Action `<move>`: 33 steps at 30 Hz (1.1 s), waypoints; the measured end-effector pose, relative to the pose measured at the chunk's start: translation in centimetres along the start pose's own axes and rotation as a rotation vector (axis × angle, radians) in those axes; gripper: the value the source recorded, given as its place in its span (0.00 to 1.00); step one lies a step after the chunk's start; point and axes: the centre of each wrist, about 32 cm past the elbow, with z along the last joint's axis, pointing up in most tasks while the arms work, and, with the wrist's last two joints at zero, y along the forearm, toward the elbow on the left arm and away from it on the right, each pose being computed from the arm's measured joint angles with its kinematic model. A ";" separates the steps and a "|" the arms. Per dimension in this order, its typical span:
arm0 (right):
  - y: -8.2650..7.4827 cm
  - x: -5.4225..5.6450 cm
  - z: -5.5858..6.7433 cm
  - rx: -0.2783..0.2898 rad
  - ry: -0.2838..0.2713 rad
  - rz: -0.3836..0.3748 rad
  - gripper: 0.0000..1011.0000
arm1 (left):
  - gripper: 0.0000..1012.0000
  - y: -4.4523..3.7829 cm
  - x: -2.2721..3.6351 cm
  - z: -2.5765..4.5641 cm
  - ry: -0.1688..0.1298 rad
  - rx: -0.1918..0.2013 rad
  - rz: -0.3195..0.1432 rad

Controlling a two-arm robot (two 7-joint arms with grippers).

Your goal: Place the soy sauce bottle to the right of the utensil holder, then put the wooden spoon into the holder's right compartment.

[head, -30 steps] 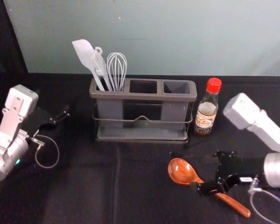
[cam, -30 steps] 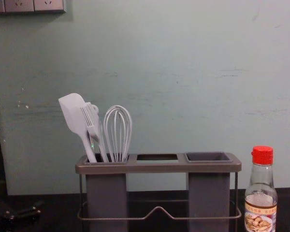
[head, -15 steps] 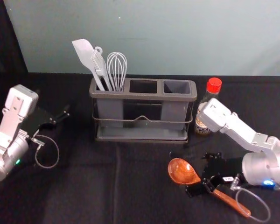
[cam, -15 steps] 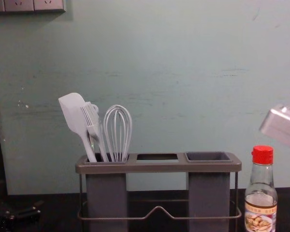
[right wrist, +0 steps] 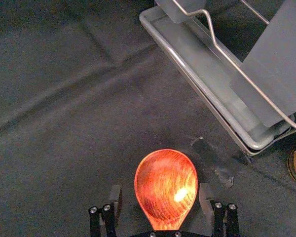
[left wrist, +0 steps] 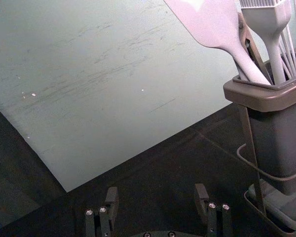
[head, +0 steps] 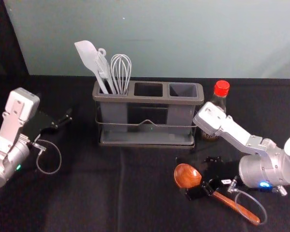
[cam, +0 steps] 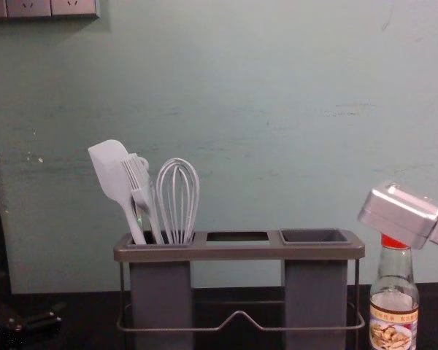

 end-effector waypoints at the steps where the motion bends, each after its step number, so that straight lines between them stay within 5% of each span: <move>1: 0.2 0.1 0.1 -0.002 0.001 -0.002 0.99 | 0.99 0.00 0.00 0.00 0.000 0.000 0.000; 33: 2.3 0.4 0.0 -0.004 0.024 -0.002 0.99 | 0.99 0.00 0.00 0.00 0.000 0.000 0.000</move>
